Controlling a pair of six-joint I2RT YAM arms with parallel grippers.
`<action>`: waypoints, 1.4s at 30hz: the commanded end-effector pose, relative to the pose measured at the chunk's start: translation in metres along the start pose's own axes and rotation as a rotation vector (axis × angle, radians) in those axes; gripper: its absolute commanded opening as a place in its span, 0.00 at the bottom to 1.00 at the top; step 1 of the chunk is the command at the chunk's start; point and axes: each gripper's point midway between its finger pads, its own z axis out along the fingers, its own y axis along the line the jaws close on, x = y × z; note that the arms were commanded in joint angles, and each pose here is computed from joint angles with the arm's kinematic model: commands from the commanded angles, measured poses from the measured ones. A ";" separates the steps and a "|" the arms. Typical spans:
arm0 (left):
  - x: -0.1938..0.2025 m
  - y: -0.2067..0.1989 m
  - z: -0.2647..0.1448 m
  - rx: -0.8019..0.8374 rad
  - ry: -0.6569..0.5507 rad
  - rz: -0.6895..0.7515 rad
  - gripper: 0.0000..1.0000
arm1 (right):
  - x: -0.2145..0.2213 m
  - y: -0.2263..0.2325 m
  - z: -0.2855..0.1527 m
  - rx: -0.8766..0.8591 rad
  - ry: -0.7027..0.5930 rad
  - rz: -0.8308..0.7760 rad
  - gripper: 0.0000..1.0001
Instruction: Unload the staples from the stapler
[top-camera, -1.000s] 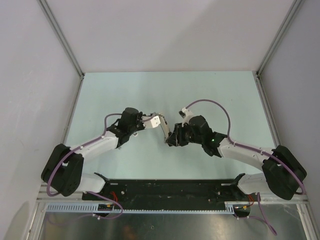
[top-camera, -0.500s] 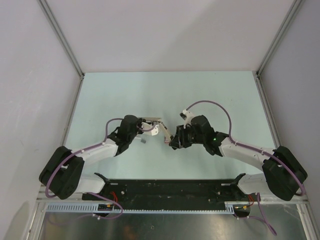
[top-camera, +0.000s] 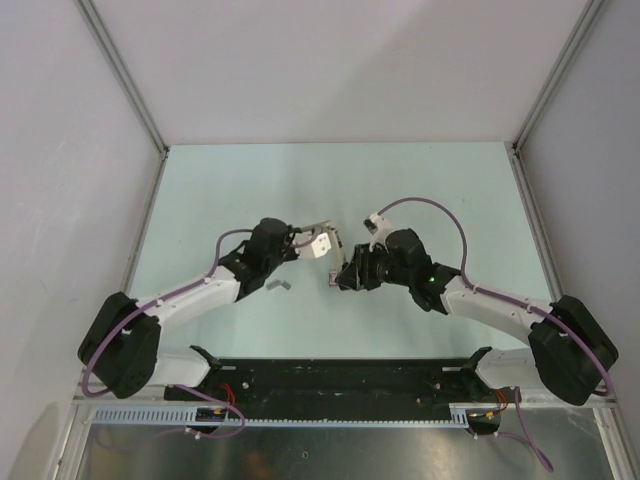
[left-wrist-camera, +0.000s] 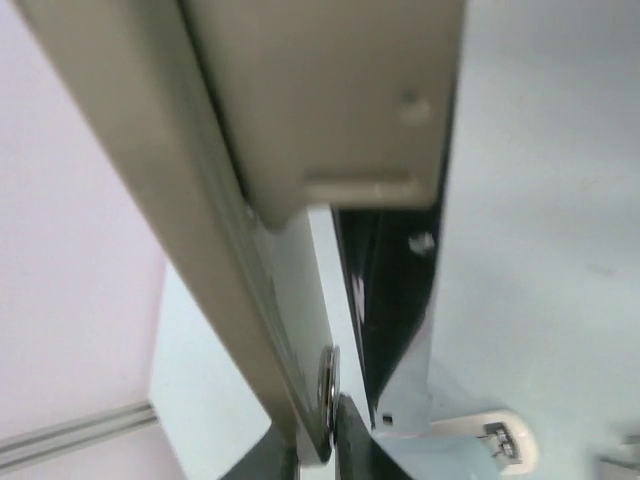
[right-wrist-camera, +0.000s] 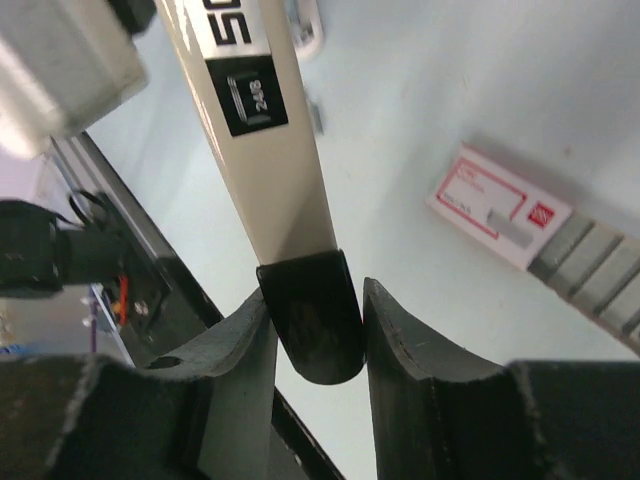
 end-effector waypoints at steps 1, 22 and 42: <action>-0.085 -0.035 -0.031 0.294 -0.271 -0.183 0.01 | -0.132 0.055 -0.023 -0.150 -0.474 0.070 0.00; -0.096 0.013 -0.055 0.438 -0.256 -0.697 0.89 | -0.181 0.003 0.007 0.196 -0.501 -0.028 0.00; 0.024 0.089 -0.088 0.110 -0.145 -0.949 0.99 | -0.205 -0.059 0.060 0.406 -0.479 -0.131 0.00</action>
